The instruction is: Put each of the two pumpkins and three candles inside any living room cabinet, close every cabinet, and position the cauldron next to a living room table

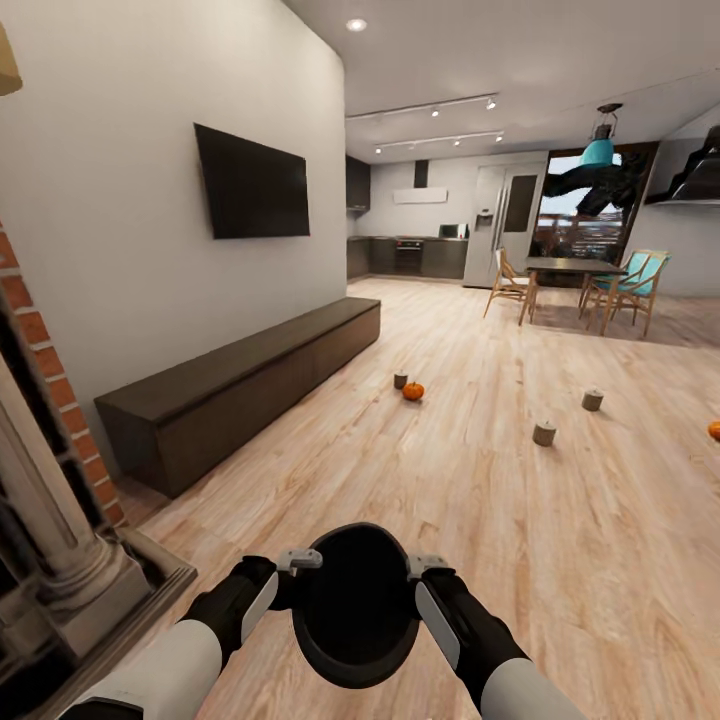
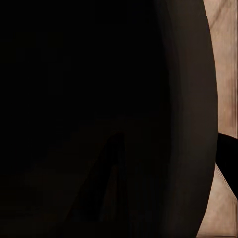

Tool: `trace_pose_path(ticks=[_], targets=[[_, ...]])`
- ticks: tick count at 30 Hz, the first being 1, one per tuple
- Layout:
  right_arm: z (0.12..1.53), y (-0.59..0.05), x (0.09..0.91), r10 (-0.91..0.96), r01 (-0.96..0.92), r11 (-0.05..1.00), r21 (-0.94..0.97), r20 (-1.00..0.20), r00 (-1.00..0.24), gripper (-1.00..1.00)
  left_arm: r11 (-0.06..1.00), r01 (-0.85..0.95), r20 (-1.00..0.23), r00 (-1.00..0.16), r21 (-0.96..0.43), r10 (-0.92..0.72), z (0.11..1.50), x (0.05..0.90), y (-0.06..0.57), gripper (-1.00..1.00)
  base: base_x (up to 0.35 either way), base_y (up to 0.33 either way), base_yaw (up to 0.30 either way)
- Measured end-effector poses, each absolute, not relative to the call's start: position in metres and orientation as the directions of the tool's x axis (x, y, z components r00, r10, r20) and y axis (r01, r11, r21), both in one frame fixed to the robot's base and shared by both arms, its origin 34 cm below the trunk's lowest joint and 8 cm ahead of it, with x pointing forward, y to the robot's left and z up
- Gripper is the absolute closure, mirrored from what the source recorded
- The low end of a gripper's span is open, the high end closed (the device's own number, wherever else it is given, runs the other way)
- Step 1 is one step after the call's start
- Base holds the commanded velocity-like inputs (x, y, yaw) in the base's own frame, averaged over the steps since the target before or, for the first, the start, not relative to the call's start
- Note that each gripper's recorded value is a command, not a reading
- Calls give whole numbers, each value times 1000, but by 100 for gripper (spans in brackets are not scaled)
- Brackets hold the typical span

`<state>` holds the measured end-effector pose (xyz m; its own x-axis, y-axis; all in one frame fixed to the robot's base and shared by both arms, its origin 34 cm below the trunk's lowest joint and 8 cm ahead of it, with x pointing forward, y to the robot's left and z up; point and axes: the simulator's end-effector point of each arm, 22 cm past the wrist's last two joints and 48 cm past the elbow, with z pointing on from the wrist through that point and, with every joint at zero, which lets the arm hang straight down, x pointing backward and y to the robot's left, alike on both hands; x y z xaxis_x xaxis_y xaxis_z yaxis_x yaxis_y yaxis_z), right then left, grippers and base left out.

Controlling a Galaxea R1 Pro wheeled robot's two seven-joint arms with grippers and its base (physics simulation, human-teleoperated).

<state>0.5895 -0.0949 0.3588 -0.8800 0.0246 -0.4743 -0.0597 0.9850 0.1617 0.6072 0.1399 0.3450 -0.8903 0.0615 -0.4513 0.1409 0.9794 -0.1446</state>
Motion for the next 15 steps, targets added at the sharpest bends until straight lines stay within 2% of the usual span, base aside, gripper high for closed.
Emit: trace_pose_path(ticks=[15], targets=[[365, -95, 591, 25, -62, 985, 161, -485, -874, 100, 979, 143, -462, -885, -142, 62, 351, 609, 140, 100, -1, 0, -268]])
